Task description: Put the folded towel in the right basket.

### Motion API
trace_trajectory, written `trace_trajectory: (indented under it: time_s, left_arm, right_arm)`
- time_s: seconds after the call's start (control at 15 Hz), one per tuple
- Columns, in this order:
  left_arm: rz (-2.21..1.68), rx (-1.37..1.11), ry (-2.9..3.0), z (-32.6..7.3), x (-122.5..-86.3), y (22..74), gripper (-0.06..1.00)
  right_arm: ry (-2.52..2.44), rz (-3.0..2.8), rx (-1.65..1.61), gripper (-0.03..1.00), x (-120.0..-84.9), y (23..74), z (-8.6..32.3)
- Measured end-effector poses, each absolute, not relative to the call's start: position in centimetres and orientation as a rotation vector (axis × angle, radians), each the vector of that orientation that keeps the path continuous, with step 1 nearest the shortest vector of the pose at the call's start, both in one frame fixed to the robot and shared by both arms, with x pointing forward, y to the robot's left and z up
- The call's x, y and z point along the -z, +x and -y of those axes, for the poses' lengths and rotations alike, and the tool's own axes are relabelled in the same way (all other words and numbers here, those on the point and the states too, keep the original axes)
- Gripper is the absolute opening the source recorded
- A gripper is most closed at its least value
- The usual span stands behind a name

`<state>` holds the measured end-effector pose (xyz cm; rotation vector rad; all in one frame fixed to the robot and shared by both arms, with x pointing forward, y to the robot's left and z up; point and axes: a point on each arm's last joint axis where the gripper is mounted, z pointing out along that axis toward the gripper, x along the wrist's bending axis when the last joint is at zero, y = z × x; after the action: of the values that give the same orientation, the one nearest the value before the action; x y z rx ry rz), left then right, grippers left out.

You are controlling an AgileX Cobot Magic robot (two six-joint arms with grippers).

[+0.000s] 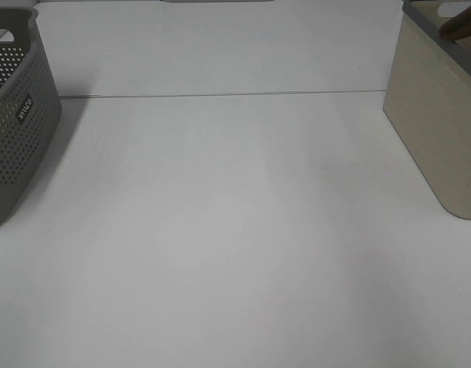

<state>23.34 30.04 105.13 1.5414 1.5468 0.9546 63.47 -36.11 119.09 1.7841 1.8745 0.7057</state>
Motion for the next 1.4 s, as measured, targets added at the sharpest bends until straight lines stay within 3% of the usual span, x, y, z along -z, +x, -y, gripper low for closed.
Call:
trace_trajectory:
  time_s: [0.2,0.47,0.6,0.8,0.87,1.07,1.4]
  left_arm:
    - [-1.547,-0.955,1.541,-30.0,-105.1,23.3,0.98]
    - [-1.547,-0.955,1.541,-30.0,-105.1,23.3,0.98]
    - [-1.547,-0.955,1.541,-30.0,-105.1,23.3,0.98]
    - [-1.547,-0.955,1.541,-30.0,-105.1,23.3,0.98]
    - [-1.547,-0.955,1.541,-30.0,-105.1,23.3,0.98]
    - [-1.547,-0.955,1.541,-30.0,-105.1,23.3,0.98]
    - [-1.547,-0.955,1.541,-30.0,-105.1,23.3,0.98]
  right_arm:
    - [1.804,-1.882,-0.578,0.07,-116.3,65.4,37.2]
    - [1.949,-1.906,-0.478,0.07,-109.7,69.0,38.2]
    - [1.984,-1.901,-0.461,0.19,-108.7,69.4,38.4]
    - [2.006,-1.854,-0.413,0.58,-108.7,69.3,38.8]
    - [2.011,-1.858,-0.394,0.67,-108.7,69.1,38.8]
    - [2.043,-1.872,-0.459,0.72,-109.6,68.6,38.2]
    - [1.973,-1.821,-0.718,0.73,-116.1,65.4,36.4]
